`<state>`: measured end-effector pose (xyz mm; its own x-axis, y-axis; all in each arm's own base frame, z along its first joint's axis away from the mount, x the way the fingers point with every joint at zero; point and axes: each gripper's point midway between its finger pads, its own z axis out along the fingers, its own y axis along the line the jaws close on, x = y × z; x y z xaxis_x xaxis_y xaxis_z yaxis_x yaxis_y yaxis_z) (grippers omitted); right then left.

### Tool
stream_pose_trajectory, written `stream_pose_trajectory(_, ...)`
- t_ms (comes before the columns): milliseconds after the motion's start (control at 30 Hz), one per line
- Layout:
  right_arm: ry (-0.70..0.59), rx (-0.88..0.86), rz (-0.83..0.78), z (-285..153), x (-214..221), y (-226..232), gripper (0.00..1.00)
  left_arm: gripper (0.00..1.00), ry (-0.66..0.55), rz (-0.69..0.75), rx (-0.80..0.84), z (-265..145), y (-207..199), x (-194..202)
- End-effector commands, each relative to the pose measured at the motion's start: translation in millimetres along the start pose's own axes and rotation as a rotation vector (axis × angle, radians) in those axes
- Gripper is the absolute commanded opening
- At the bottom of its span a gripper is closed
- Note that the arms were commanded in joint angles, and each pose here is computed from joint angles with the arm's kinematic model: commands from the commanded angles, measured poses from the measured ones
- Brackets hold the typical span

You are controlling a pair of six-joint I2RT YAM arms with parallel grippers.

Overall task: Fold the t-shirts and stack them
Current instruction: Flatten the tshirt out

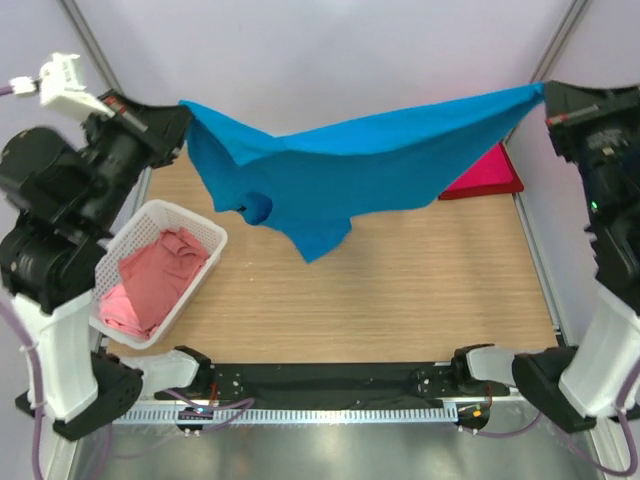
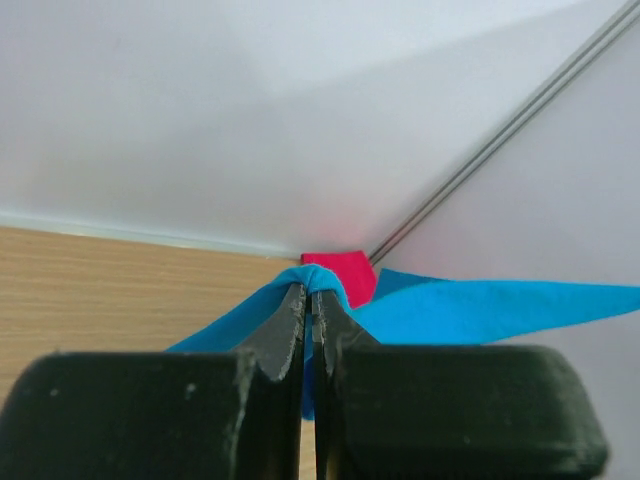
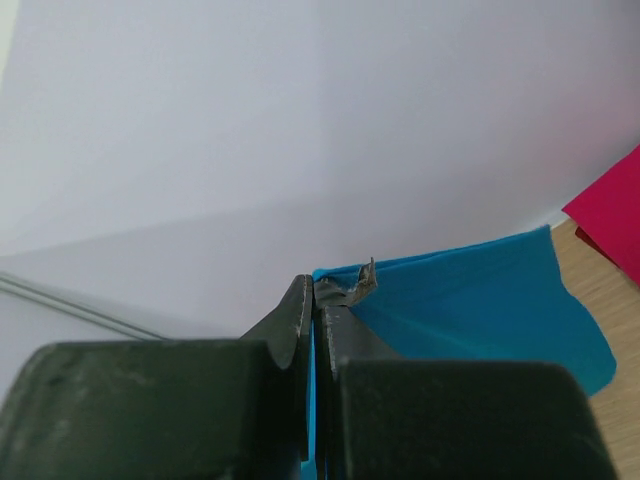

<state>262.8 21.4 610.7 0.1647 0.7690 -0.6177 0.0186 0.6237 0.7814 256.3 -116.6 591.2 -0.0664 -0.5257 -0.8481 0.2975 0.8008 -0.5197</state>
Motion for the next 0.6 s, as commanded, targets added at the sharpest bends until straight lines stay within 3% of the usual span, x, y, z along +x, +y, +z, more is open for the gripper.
stream_pose_trajectory(0, -0.111, -0.024, 0.083, -48.4, -37.0, 1.7, 0.01, 0.0, -0.167, -0.095, 0.119, -46.4, -23.4, -46.1)
stream_pose_trajectory(100, -0.149, 0.029, 0.159, -84.6, -49.3, -17.3, 0.01, 0.01, -0.184, -0.113, 0.166, -71.9, -29.2, -52.4)
stream_pose_trajectory(300, -0.207, -0.024, 0.24, -140.7, -72.3, -21.0, 0.01, 0.0, -0.184, -0.186, 0.307, -100.3, -58.5, -68.0)
stream_pose_trajectory(433, -0.218, -0.042, 0.259, -149.0, -78.3, -17.7, 0.01, 0.01, -0.169, -0.207, 0.355, -104.7, -69.9, -71.3)
stream_pose_trajectory(567, -0.246, -0.026, 0.225, -140.3, -82.2, -18.2, 0.01, 0.0, -0.133, -0.179, 0.299, -88.7, -59.3, -57.8)
